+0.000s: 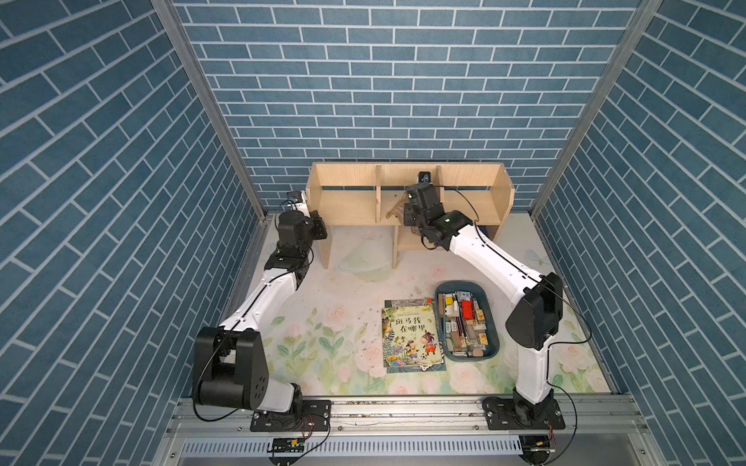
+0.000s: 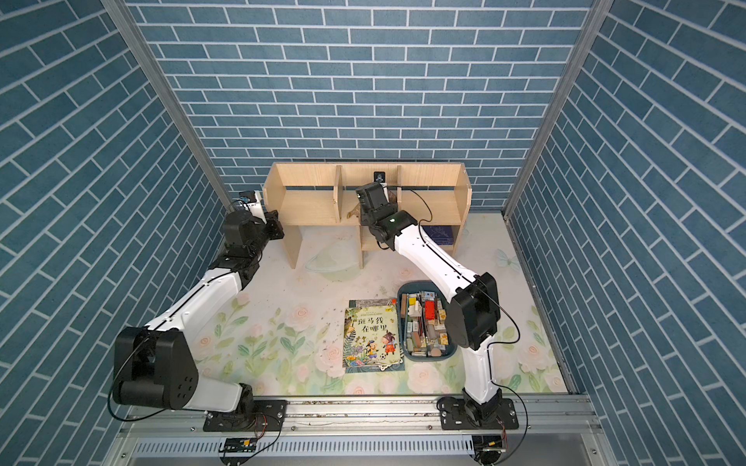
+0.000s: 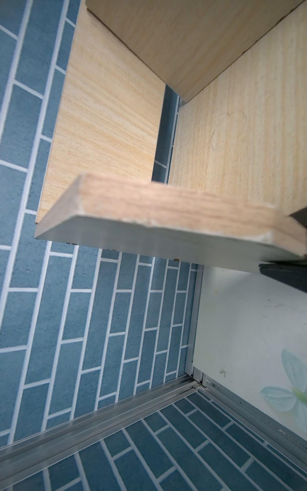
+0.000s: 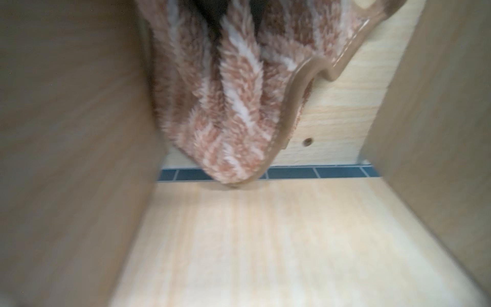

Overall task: Wipe the bookshelf clean with a cloth
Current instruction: Wipe the dust from the shelf.

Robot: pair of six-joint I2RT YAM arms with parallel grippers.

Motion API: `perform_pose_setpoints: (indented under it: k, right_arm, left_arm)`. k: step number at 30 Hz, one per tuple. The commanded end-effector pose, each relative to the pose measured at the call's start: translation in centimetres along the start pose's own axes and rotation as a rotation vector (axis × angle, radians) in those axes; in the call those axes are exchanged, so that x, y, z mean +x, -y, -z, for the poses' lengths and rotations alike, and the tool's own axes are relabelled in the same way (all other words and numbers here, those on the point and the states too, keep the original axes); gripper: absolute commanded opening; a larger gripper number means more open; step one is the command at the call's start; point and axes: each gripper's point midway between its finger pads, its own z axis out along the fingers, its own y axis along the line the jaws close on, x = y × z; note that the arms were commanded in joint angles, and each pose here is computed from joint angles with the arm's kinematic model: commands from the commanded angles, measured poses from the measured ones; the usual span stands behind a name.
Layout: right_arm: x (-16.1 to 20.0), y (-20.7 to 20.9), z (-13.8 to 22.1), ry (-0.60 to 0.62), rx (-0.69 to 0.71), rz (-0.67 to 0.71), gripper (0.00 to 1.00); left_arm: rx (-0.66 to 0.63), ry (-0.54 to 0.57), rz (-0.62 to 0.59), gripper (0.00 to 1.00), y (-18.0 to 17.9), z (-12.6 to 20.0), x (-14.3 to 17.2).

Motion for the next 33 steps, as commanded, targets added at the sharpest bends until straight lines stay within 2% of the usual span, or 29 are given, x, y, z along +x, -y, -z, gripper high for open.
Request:
perform_pose_setpoints:
  k: [1, 6, 10, 13, 19, 23, 28, 30, 33]
  right_arm:
    - [-1.8, 2.9, 0.1, 0.028, 0.056, -0.039, 0.00]
    - [-3.9, -2.4, -1.5, 0.062, -0.151, -0.030, 0.00]
    - [-4.5, -6.0, -1.2, 0.082, -0.220, 0.005, 0.00]
    - [-2.9, -7.3, -1.1, 0.055, -0.240, 0.024, 0.00]
    - [1.5, -5.9, 0.1, -0.016, -0.222, 0.059, 0.00]
    - [1.2, -1.9, 1.2, 0.010, -0.067, 0.070, 0.00]
    - [-0.3, 2.5, 0.5, 0.009, 0.086, 0.032, 0.00]
    - [-0.8, 2.6, -0.1, 0.011, 0.068, 0.002, 0.00]
    - [-1.3, 0.2, -0.8, 0.014, -0.032, -0.010, 0.00]
  left_arm:
    - [0.203, -0.055, 0.094, 0.00, 4.9, 0.7, 0.9]
    - [0.206, -0.057, 0.085, 0.00, 4.9, 0.7, 1.0]
    - [0.206, -0.061, 0.082, 0.00, 5.0, 0.7, 1.1]
    - [0.208, -0.060, 0.080, 0.00, 5.0, 0.7, 1.1]
    - [0.211, -0.068, 0.078, 0.00, 5.1, 0.6, 1.4]
    - [0.216, -0.072, 0.081, 0.00, 5.2, 0.4, 1.5]
    - [0.213, -0.070, 0.078, 0.00, 5.2, 0.5, 1.4]
    - [0.212, -0.070, 0.079, 0.00, 5.1, 0.5, 1.4]
    - [0.210, -0.071, 0.079, 0.00, 5.1, 0.5, 1.3]
